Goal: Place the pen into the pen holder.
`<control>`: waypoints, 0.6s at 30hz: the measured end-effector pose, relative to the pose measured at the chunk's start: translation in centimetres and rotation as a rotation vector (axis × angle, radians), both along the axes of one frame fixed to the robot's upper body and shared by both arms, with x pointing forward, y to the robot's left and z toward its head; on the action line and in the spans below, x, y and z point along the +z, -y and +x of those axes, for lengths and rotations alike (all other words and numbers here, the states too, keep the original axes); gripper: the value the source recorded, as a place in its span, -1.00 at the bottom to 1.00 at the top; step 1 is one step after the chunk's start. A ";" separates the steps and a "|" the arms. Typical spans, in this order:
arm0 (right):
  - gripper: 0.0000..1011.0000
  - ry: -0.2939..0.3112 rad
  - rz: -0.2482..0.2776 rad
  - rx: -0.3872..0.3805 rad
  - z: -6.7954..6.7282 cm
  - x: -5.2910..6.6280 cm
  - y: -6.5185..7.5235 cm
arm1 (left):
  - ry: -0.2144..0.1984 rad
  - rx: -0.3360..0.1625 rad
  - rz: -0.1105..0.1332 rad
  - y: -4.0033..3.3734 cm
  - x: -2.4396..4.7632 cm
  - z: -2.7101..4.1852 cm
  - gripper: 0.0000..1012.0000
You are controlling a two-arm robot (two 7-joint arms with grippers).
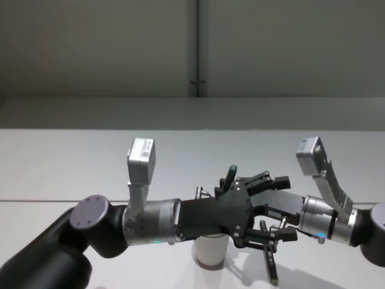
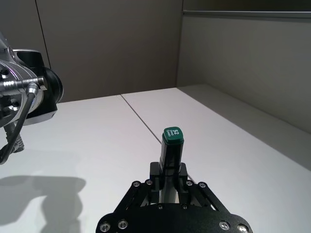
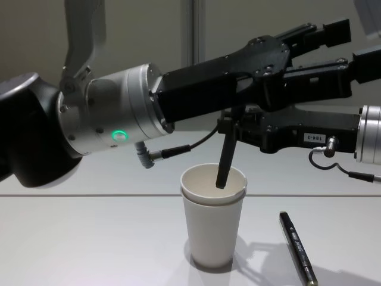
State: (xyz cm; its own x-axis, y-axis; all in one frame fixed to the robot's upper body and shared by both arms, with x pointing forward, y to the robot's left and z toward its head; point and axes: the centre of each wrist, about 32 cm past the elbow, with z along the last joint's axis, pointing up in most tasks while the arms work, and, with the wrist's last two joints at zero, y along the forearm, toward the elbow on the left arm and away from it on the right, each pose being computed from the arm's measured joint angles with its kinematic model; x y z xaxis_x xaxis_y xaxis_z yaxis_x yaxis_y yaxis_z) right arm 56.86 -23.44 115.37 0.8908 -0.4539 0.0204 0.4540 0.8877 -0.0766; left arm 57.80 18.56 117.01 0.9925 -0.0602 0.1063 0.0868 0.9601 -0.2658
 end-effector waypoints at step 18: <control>-0.43 -0.001 -0.006 -0.001 -0.1 -0.2 -0.2 | 0.000 0.000 0.000 0.00 0.00 0.00 0.98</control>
